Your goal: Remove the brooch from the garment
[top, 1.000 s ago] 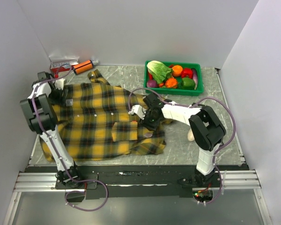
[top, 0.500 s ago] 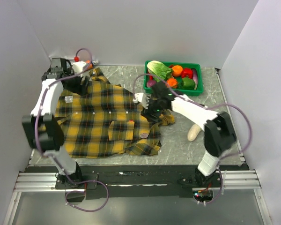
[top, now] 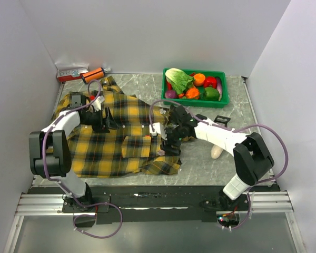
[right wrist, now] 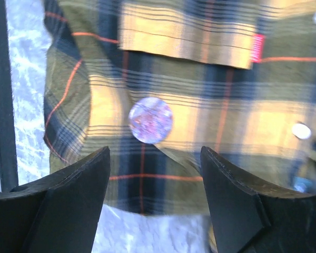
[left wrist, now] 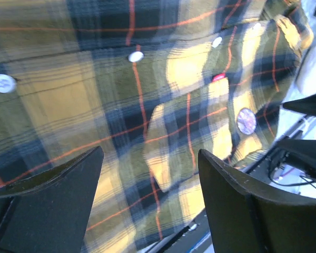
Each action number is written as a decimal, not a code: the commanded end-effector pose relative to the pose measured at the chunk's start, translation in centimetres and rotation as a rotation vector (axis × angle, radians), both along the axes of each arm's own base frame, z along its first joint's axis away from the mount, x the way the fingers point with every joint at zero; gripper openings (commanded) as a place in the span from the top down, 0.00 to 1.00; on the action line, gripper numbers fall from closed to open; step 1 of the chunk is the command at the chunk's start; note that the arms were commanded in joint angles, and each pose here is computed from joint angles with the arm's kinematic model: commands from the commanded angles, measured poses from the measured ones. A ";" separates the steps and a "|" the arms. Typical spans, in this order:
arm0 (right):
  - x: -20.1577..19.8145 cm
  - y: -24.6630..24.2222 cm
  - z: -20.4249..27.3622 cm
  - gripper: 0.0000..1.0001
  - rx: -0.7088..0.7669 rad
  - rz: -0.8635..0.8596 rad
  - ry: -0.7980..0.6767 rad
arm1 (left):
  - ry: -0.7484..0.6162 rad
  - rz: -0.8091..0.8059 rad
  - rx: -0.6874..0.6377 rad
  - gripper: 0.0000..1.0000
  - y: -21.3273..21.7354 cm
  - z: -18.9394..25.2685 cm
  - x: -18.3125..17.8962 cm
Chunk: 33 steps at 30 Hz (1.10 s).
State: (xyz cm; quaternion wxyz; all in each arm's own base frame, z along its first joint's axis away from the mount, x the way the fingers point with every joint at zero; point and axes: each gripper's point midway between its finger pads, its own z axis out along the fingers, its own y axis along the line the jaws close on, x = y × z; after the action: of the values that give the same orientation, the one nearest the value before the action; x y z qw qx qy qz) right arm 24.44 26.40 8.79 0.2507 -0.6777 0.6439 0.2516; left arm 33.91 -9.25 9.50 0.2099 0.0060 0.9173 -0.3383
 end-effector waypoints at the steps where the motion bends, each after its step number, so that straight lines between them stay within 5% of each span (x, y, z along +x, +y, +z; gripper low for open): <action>1: -0.1 1.7 -0.8 0.25 0.047 0.099 -0.082 | -0.092 0.006 -0.049 0.21 -0.9 3.0 1.1; 18: 0.2 1.9 -3.3 0.46 -0.079 0.179 -0.188 | -0.125 -0.007 -0.019 0.23 -0.5 3.9 2.2; 27: 2.6 2.1 -2.5 0.65 -0.107 0.033 -0.212 | -0.146 0.005 -0.007 0.23 -0.3 4.0 2.8; 33: 3.6 2.5 -2.0 0.66 -0.122 -0.067 -0.200 | -0.147 0.001 -0.009 0.24 -0.3 4.1 2.8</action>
State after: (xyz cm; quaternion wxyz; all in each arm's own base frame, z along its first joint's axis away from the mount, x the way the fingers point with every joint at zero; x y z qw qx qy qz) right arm 25.85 27.37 4.93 0.2483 -0.7175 0.6328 0.1518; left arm 35.81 -9.54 12.48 0.2560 0.0169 0.9047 -0.3401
